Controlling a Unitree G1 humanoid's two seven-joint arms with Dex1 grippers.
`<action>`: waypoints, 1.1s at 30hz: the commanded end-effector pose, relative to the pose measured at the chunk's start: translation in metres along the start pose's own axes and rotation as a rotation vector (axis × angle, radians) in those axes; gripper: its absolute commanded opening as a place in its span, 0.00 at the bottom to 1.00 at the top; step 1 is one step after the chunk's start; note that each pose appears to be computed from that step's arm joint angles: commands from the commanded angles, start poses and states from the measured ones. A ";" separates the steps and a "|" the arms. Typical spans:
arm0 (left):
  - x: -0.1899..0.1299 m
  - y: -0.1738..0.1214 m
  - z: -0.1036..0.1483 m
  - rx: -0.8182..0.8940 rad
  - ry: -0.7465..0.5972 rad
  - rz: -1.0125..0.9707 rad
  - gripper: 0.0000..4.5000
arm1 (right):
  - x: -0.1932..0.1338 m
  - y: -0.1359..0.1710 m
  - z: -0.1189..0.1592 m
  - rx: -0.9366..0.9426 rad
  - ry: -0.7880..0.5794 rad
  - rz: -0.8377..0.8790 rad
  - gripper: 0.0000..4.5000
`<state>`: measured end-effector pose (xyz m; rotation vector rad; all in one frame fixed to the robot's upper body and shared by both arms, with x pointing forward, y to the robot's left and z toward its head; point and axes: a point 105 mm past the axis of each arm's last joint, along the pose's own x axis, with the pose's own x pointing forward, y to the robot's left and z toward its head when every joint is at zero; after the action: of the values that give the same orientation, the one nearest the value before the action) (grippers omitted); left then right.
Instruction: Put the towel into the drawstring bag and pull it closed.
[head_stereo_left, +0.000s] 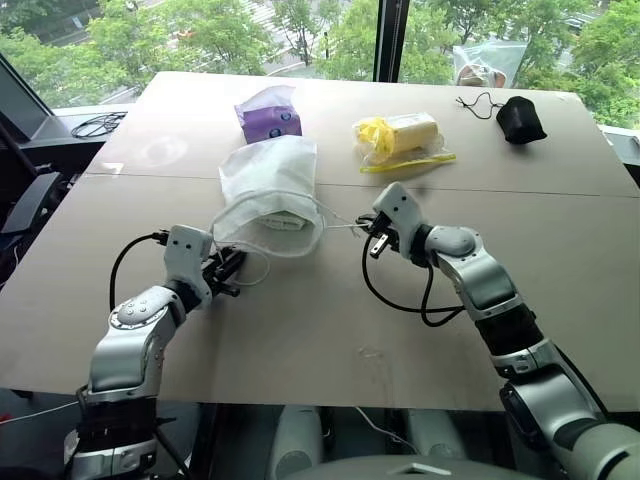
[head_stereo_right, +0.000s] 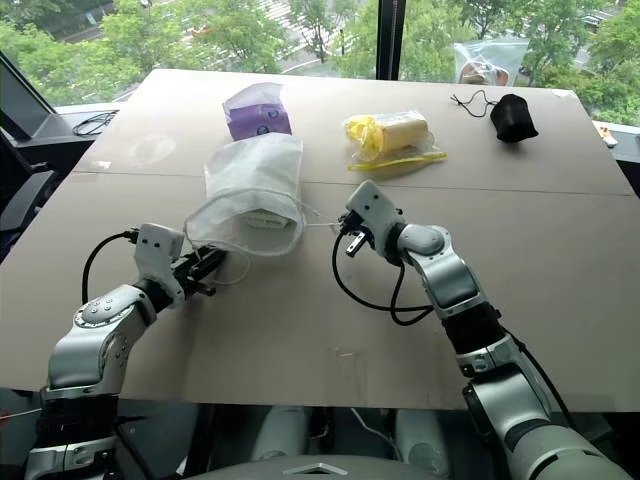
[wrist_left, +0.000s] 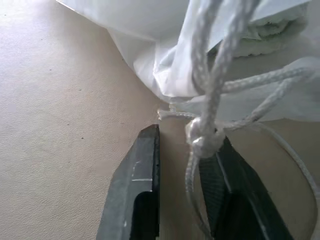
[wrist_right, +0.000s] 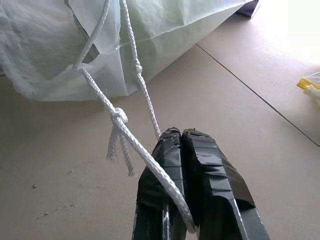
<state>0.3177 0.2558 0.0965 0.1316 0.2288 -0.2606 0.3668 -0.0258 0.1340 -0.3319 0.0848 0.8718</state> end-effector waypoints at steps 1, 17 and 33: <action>-0.010 0.038 0.016 0.110 -0.062 0.231 0.01 | -0.010 -0.025 0.032 -0.041 -0.125 -0.131 0.00; -0.066 0.125 0.242 0.564 -0.562 0.698 0.01 | -0.131 -0.153 0.183 -0.360 -0.379 -0.752 0.00; -0.029 0.130 0.244 0.149 -0.631 0.411 0.01 | -0.199 -0.170 0.123 -0.282 -0.244 -0.576 0.00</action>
<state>0.3727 0.3754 0.3501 0.2180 -0.4219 0.2338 0.3777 -0.2569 0.3344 -0.4789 -0.3436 0.1859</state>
